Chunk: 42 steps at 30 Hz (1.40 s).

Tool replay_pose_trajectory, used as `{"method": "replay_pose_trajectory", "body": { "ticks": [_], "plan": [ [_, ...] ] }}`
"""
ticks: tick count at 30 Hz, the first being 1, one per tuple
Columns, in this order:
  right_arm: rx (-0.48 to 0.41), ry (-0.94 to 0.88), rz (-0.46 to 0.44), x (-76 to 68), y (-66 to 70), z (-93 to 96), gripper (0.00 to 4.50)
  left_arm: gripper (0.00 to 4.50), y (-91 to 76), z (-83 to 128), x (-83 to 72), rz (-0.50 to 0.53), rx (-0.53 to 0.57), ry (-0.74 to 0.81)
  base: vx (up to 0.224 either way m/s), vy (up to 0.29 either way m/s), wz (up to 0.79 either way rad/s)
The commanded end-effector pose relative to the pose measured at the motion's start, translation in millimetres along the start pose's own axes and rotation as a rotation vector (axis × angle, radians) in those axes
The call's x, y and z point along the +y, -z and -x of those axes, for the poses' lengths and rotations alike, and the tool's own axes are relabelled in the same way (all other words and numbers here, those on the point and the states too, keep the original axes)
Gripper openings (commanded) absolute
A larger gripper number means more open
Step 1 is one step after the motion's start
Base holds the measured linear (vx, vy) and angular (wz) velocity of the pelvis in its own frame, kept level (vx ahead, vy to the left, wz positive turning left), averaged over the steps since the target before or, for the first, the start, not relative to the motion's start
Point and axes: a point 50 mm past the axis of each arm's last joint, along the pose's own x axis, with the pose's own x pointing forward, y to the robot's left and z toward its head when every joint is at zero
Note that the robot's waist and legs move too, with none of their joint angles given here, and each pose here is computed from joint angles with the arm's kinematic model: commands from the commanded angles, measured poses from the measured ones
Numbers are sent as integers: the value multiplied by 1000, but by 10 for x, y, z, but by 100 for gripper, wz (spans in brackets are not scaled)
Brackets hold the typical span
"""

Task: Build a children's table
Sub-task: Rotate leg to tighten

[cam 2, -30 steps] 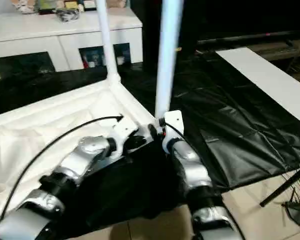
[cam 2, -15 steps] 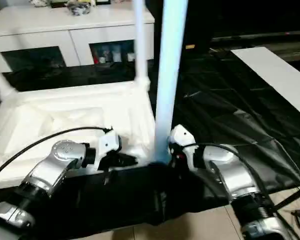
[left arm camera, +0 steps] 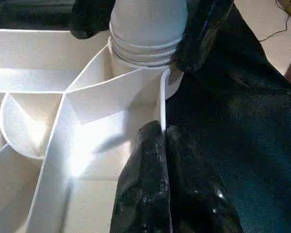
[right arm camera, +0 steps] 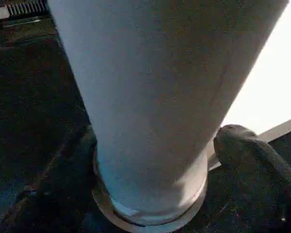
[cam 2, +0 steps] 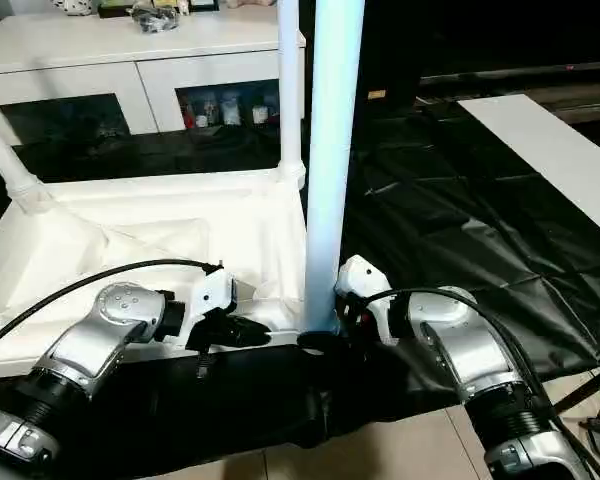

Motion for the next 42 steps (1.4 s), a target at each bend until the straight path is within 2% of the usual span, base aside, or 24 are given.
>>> {"method": "replay_pose_trajectory", "body": {
  "ticks": [1, 6, 8, 10, 14, 15, 17, 19, 21, 25, 26, 27, 29, 32, 34, 35, 36, 37, 39, 41, 42],
  "plan": [
    [-10, -11, 7, 4, -34, -61, 348, 0, -18, -72, -77, -3, -20, 58, 0, 0, 0],
    [-93, 58, -59, -19, -35, -117, 309, 0, 15, -80, -80, 17, -16, 46, 0, 0, 0],
    [-145, 189, -116, -79, -35, -203, 297, 0, 58, -114, -34, 33, 14, -22, 0, 0, 0],
    [-154, 226, -132, -93, -31, -232, 280, 0, 73, -127, -15, 40, 26, -48, 0, 0, 0],
    [-159, 460, -248, -138, -4, -453, 273, 0, 100, -234, 136, 115, 47, -226, 0, 0, 0],
    [-140, 597, -305, -163, 11, -565, 271, 0, 95, -302, 229, 180, 56, -342, 0, 0, 0],
    [-133, 635, -321, -172, 14, -594, 270, 0, 92, -321, 254, 200, 58, -374, 0, 0, 0],
    [-102, 785, -406, -198, 19, -722, 270, 0, 50, -402, 360, 266, 47, -520, 0, 0, 0],
    [-83, 874, -453, -190, -35, -861, 270, 0, -7, -487, 422, 293, 31, -633, 0, 0, 0],
    [-58, 845, -411, -153, -109, -993, 270, 0, -21, -539, 435, 269, 44, -656, 0, 0, 0],
    [-75, 841, -424, -151, -126, -1005, 270, 0, -27, -546, 432, 267, 40, -650, 0, 0, 0],
    [-167, 799, -459, -151, -203, -1010, 305, 0, -43, -550, 422, 248, 28, -625, 0, 0, 0],
    [-235, 743, -385, -159, -300, -969, 339, 0, -57, -538, 390, 207, 17, -559, 0, 0, 0],
    [-248, 728, -332, -186, -326, -904, 361, 0, -55, -523, 353, 178, 9, -495, 0, 0, 0],
    [-279, 654, -270, -236, -354, -751, 383, 0, -25, -480, 263, 122, 3, -367, 0, 0, 0],
    [-280, 652, -268, -237, -355, -747, 383, 0, -24, -479, 261, 121, 3, -364, 0, 0, 0],
    [-257, 601, -136, -261, -373, -618, 395, 0, 21, -431, 189, 97, 15, -272, 0, 0, 0],
    [-240, 547, -88, -250, -369, -561, 405, 0, 32, -402, 146, 80, 11, -219, 0, 0, 0],
    [-209, 409, -42, -198, -339, -455, 427, 0, 41, -347, 79, 71, -1, -140, 0, 0, 0],
    [-181, 255, -7, -118, -301, -340, 427, 0, 44, -295, 36, 62, -5, -88, 0, 0, 0],
    [-181, 255, -7, -118, -301, -340, 427, 0, 44, -295, 36, 62, -5, -88, 0, 0, 0]
  ]
}}
